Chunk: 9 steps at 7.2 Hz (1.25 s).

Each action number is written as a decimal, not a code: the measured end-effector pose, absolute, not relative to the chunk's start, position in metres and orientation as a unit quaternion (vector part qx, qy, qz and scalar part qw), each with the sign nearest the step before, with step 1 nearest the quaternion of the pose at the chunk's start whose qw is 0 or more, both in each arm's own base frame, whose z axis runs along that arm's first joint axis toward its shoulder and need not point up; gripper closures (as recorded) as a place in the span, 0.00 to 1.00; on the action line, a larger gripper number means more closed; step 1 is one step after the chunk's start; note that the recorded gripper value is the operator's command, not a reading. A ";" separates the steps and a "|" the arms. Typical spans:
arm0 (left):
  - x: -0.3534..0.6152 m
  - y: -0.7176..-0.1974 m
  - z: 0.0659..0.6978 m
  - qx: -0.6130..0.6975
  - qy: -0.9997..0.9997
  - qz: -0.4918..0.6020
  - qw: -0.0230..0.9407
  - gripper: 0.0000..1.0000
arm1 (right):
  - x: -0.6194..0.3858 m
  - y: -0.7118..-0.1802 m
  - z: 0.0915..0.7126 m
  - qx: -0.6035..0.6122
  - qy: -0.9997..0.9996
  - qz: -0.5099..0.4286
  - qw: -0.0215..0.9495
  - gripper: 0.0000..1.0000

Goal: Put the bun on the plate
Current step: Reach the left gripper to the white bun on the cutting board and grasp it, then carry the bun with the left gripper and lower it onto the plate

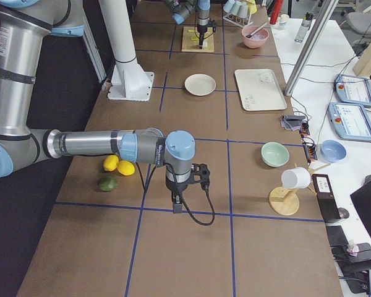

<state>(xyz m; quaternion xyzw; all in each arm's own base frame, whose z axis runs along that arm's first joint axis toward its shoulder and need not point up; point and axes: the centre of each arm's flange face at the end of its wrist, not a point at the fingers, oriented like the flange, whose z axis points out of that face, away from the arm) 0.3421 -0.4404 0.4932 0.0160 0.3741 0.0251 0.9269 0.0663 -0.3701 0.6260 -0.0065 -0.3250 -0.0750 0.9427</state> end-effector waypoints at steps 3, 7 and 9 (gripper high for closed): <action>0.344 -0.442 0.464 0.028 0.390 0.027 0.920 0.81 | 0.066 -0.370 0.626 -0.007 -0.325 -0.075 0.943 0.00; 0.418 -0.466 0.323 -0.004 0.407 -0.028 0.913 0.79 | 0.066 -0.370 0.627 -0.008 -0.326 -0.074 0.943 0.00; 0.504 -0.453 0.243 -0.039 0.420 -0.066 0.904 0.77 | 0.066 -0.369 0.629 -0.009 -0.326 -0.074 0.942 0.00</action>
